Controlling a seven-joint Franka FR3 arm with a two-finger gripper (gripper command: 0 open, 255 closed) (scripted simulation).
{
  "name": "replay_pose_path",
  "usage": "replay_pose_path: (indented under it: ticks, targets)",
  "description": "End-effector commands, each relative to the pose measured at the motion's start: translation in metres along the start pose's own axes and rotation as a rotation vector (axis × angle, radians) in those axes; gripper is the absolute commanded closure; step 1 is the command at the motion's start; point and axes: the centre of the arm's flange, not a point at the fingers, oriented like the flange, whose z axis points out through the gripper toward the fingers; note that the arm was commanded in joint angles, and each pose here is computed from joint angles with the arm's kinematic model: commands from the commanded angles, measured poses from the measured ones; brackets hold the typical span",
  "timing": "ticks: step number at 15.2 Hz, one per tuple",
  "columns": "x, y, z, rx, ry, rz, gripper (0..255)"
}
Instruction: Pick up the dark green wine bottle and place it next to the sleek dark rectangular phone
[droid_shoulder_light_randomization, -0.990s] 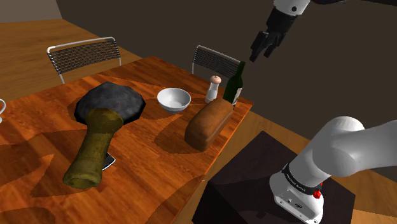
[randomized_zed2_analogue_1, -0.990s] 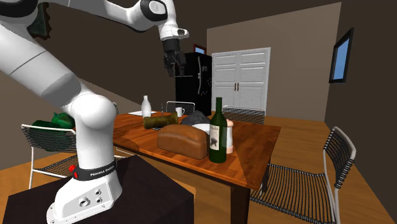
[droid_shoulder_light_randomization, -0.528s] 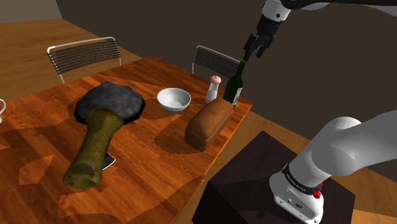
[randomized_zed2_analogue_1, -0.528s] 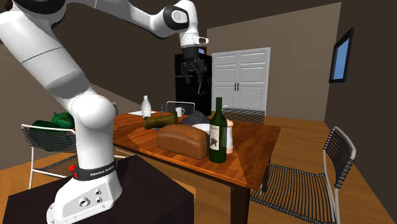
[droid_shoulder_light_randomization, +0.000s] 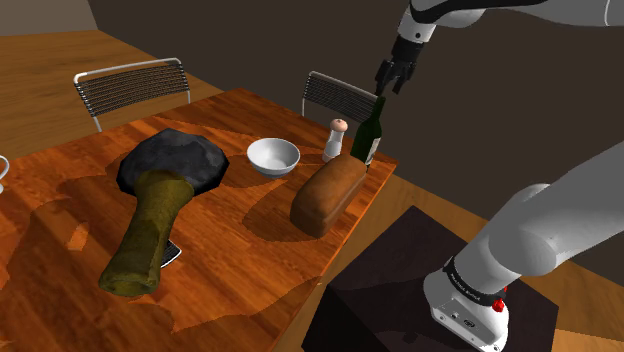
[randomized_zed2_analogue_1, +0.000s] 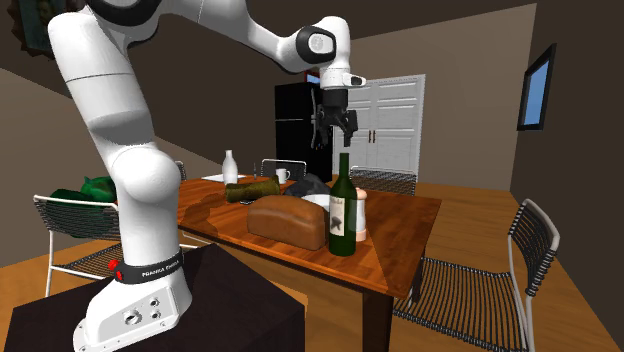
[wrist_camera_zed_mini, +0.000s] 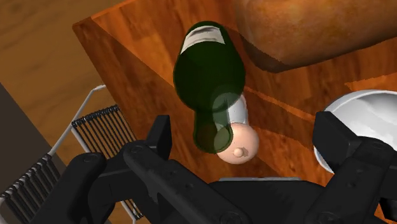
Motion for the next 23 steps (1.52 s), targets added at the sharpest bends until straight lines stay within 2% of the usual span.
replay_pose_path:
  ticks: [1, 9, 17, 18, 23]
  targets:
    - [0.018, 0.018, 0.014, 0.009, -0.011, 0.003, 0]
    - [0.020, 0.020, 0.056, 0.010, -0.012, 0.003, 0]
    - [0.020, 0.020, 0.056, 0.010, -0.013, 0.003, 0]
    - [0.020, 0.020, 0.056, 0.010, -0.013, 0.003, 255]
    - [0.020, 0.020, 0.056, 0.010, -0.013, 0.003, 255]
